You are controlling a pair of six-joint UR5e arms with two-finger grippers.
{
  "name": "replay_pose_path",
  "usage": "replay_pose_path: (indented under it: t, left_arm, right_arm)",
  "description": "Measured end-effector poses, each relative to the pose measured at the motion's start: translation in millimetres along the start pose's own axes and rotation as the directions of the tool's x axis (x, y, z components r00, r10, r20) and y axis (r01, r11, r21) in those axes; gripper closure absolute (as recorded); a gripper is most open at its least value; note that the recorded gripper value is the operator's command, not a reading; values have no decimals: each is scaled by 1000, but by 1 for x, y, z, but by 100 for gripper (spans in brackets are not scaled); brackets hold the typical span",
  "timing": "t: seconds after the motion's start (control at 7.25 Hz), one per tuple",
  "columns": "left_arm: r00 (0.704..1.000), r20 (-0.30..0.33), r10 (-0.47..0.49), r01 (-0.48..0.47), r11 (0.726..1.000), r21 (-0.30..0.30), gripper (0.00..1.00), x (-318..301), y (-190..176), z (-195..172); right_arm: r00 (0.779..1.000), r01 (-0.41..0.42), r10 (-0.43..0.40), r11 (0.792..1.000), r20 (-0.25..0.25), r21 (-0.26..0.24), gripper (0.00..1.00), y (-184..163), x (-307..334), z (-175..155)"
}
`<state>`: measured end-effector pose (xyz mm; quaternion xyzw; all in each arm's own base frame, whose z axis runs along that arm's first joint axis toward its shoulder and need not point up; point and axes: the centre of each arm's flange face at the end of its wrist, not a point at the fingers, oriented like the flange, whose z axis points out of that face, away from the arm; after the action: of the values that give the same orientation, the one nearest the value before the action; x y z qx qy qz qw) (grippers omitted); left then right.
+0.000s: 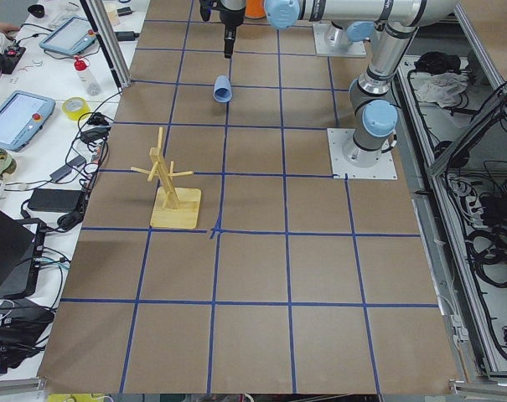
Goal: Flip cup
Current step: 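Open the right gripper and lift it away from the cup, then reach the left gripper toward the open end of the cup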
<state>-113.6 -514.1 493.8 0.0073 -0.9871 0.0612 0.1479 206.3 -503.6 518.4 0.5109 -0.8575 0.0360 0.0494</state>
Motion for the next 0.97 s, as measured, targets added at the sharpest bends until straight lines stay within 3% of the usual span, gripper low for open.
replay_pose_path:
  t: [0.28,0.41,0.55,0.69,0.97]
  left_arm:
    - [975,-196,-103,101,995,-20,0,-49,-22,61]
    - [960,-247,-131,127,991,-31,0,-66,-36,101]
    - [944,-290,-155,145,988,-56,0,-81,-49,141]
    - [920,-346,-183,162,983,-87,0,-89,-58,177]
    - [852,-442,-280,216,958,-190,0,-89,-63,235]
  right_arm:
    - [979,-201,201,979,-11,9,0,19,3,-16]
    - [965,-260,260,965,-15,14,0,24,3,-21]
    - [938,-346,346,938,-17,19,0,28,4,-25]
    - [894,-448,448,894,-12,16,0,33,4,-26]
    - [773,-633,633,774,35,-14,0,37,-4,-28]
